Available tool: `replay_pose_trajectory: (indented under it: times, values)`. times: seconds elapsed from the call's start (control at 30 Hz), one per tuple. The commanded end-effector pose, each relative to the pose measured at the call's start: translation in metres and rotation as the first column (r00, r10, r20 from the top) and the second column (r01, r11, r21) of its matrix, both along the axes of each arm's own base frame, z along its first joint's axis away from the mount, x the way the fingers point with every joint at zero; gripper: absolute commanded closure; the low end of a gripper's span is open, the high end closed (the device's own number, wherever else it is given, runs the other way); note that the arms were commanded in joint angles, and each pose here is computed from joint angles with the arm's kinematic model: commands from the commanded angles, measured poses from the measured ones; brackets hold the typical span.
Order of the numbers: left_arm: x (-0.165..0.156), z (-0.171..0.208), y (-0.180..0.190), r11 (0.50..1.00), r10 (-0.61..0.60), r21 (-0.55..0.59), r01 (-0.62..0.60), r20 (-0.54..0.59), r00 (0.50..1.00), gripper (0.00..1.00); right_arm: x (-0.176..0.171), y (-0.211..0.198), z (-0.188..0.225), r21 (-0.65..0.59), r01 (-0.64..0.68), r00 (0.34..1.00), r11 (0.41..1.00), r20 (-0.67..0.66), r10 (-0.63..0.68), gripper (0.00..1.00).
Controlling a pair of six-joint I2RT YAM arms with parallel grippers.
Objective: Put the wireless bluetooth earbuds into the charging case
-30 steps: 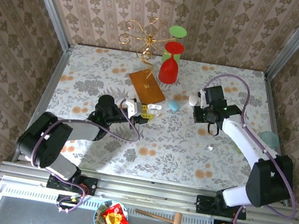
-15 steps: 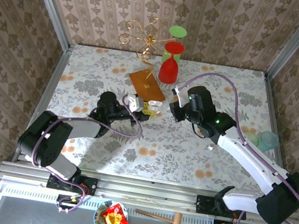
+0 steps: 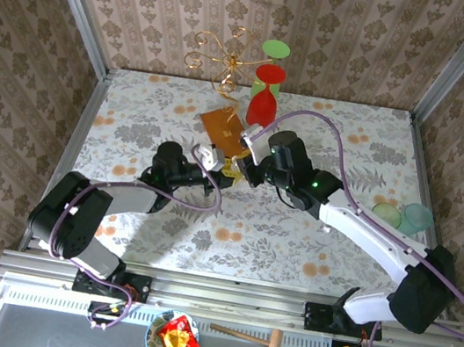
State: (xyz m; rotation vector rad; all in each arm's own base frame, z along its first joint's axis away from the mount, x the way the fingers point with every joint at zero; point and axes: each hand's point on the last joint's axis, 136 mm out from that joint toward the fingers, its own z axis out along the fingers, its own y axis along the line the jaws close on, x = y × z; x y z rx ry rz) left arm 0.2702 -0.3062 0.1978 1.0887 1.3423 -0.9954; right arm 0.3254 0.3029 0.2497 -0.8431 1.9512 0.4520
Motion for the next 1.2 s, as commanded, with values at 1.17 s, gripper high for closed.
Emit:
replay_pose_trajectory:
  times: [1.17]
  values:
    - [0.010, 0.037, 0.002, 0.993, 0.063, -0.093, -0.067, -0.046, 0.997, 1.00, 0.001, 0.001, -0.015, -0.018, 0.005, 1.000, 1.000, 0.018, -0.004, 0.87]
